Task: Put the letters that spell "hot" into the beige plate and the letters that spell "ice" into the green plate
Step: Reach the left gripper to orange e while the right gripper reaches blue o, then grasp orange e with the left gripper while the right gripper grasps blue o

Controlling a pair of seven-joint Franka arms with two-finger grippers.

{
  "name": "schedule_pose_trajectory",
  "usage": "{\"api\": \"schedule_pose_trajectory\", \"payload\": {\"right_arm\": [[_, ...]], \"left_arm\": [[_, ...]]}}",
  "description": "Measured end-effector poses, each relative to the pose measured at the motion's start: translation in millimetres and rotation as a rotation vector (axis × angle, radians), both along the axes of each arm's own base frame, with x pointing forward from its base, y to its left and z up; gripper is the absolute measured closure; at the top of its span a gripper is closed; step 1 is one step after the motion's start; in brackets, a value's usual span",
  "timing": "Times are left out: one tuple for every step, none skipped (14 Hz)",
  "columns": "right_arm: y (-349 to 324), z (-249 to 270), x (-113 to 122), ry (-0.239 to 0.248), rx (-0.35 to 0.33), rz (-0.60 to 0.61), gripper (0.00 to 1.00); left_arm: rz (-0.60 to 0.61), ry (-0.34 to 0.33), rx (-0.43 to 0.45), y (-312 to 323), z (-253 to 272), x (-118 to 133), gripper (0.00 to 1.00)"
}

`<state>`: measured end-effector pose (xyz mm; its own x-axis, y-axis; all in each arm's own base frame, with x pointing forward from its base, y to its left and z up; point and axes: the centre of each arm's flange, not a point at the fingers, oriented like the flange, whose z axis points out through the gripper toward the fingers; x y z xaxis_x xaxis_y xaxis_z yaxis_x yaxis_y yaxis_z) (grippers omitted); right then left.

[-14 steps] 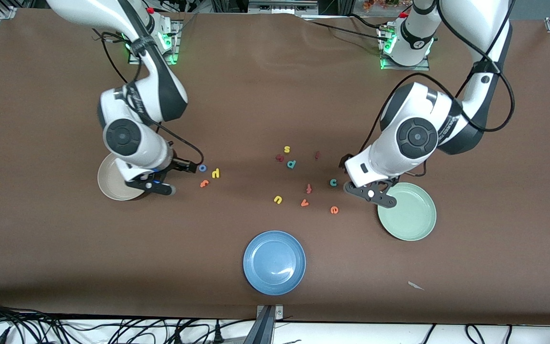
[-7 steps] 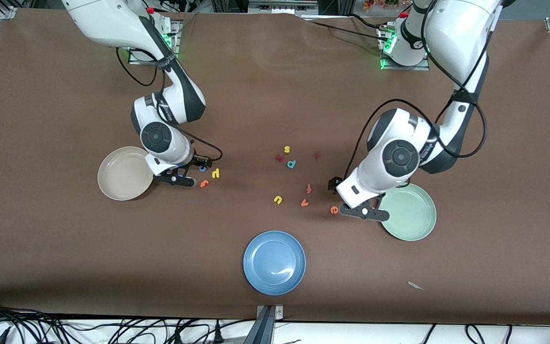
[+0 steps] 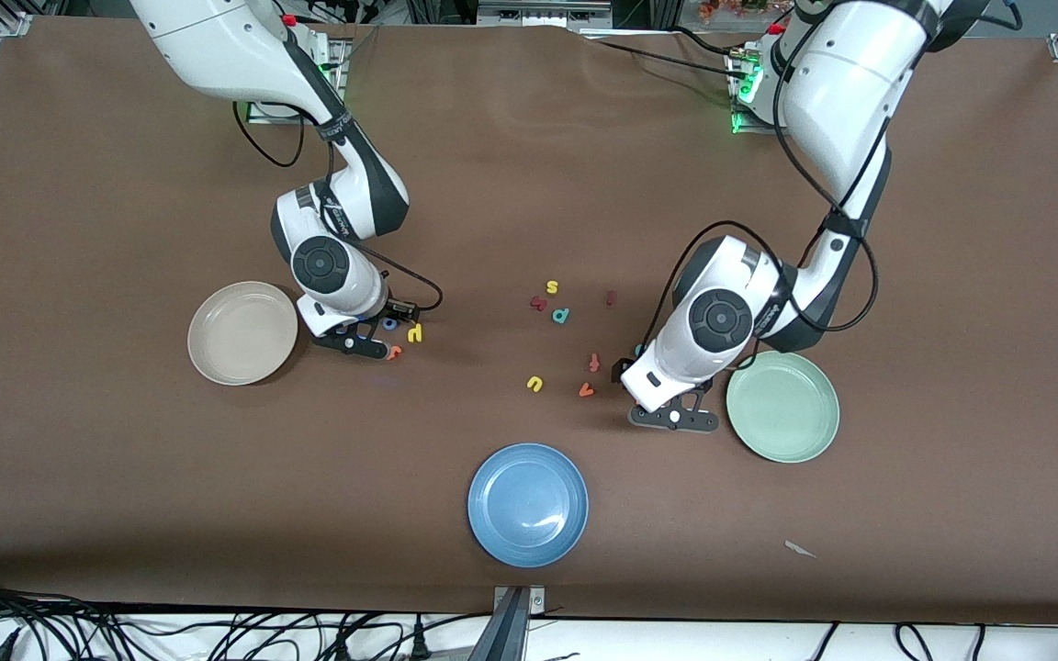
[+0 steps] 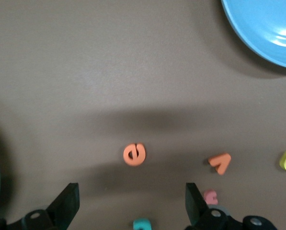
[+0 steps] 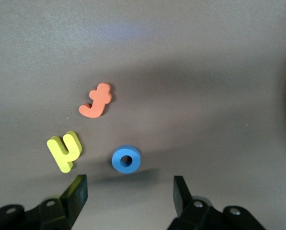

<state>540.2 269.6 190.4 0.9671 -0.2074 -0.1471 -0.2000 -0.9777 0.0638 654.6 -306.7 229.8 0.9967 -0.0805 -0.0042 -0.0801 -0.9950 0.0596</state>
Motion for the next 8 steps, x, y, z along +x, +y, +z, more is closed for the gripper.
{"api": "schedule_pose_trajectory", "payload": {"right_arm": [[-0.1, -1.8, -0.1, 0.000, 0.000, 0.000, 0.24], [-0.2, -4.4, -0.3, -0.003, 0.001, 0.000, 0.24], [-0.5, -8.0, -0.8, -0.010, 0.004, -0.001, 0.24], [-0.8, -12.0, -1.4, -0.017, 0.008, -0.002, 0.24], [-1.4, -15.8, -2.5, -0.019, 0.008, -0.002, 0.24], [-1.9, -18.1, -3.6, -0.017, 0.007, -0.002, 0.24], [-2.2, -19.2, -4.3, -0.015, 0.007, -0.002, 0.24], [-2.1, -19.1, -4.2, -0.016, 0.007, -0.002, 0.26]], "left_arm": [[0.014, 0.001, -0.002, 0.4, -10.4, 0.4, 0.13], [0.035, 0.007, -0.002, 2.1, -19.5, 0.5, 0.26], [0.053, 0.013, 0.000, 3.7, -26.2, 0.4, 0.35], [0.068, 0.018, 0.001, 4.6, -31.3, 0.3, 0.40], [0.076, 0.018, 0.000, 4.7, -34.8, 0.3, 0.40], [0.083, 0.016, -0.002, 4.5, -38.0, 0.5, 0.40], [0.088, 0.014, -0.004, 4.4, -41.4, 0.6, 0.40], [0.097, 0.010, -0.008, 4.2, -44.3, 0.9, 0.40]]}}
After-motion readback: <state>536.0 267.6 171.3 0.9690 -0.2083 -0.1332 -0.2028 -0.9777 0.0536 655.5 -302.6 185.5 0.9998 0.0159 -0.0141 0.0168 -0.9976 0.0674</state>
